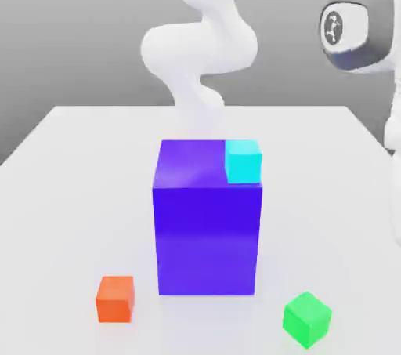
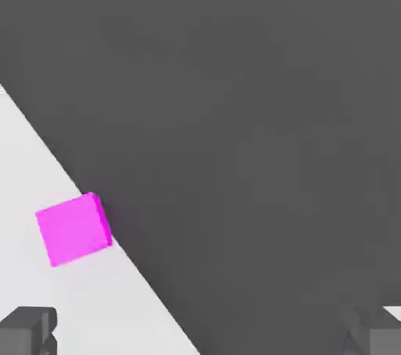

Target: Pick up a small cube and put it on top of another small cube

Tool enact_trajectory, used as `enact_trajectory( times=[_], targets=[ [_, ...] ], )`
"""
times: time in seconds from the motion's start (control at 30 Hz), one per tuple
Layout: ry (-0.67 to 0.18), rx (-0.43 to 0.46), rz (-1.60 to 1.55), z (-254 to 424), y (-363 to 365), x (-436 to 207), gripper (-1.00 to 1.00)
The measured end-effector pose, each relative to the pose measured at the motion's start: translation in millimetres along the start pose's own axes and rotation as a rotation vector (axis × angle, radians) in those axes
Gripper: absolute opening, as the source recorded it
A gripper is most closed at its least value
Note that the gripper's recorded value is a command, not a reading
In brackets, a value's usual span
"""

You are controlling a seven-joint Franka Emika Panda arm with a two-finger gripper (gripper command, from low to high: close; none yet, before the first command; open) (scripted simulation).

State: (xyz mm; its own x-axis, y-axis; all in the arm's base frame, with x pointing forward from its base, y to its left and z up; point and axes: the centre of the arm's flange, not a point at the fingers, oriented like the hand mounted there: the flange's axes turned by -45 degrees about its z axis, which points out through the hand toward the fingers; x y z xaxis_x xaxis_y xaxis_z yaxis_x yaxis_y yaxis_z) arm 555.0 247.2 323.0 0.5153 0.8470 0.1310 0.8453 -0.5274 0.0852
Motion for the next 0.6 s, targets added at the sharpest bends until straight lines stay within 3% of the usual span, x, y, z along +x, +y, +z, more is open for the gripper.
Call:
enact_trajectory(
  times=[0.2,0.33,0.37,0.6],
  targets=[
    [-0.100,0.084,-0.208,107.3,-49.2,18.7,0.00],
    [-0.119,0.100,-0.249,174.7,-63.7,14.8,0.00],
    [-0.119,0.101,-0.250,186.7,-65.3,13.0,-1.00],
    [-0.121,0.103,-0.251,187.7,-65.8,12.8,-1.00]
  ],
)
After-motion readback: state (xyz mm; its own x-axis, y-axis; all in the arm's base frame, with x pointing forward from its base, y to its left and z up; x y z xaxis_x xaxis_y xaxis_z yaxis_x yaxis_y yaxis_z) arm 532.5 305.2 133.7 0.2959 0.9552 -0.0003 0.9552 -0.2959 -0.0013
